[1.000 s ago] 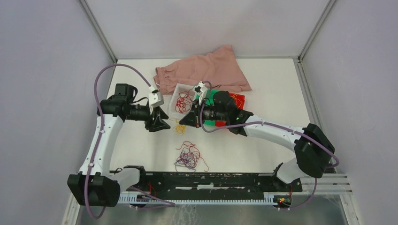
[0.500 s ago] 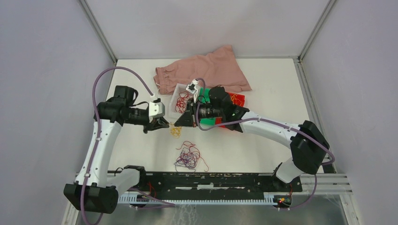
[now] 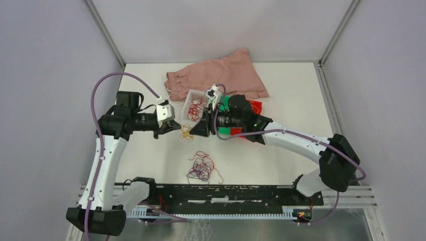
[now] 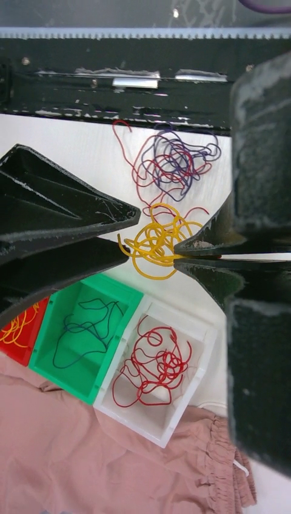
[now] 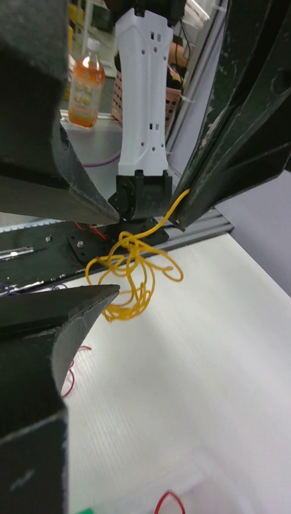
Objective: Untangle the cables
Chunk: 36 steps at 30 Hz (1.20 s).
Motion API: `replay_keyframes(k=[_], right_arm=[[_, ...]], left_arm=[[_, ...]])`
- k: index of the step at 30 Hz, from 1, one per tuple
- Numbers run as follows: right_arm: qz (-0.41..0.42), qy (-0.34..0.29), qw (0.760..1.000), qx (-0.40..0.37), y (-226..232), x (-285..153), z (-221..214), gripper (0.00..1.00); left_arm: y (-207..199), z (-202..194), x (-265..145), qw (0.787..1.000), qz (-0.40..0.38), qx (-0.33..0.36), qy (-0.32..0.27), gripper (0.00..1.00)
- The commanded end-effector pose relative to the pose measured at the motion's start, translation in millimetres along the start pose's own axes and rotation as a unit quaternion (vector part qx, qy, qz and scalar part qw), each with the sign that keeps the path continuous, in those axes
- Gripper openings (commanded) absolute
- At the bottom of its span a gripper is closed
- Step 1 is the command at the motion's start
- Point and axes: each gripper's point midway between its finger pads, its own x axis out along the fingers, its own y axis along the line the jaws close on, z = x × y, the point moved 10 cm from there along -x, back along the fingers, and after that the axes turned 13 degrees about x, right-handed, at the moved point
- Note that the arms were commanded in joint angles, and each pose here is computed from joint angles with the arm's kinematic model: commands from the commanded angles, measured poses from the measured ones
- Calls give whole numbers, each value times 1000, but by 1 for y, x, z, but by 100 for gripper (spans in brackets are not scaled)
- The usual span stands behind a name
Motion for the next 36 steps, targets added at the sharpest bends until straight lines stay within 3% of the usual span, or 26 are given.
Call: replay_keyframes(k=[1,7,19,27,36], right_arm=[[-44,-89,993,-61,11,-23,15,49],[-70,-154,982,-85,15,-35,20,55],[-8,-148,986,-69,28,-26,11,58],[27,-172,984,-47,38,-36,8,59],[6,-227,973,-45,39,-28,24,58]], left_arm=[[2,27,-5,997,35,-48,-57,3],[-7,40,-8,990,23,-107,-91,3],[-2,52,-10,984,39,-135,-112,3],[-1,53,-10,983,51,-137,-114,3],[-3,63,-10,968,45,-196,-150,3]])
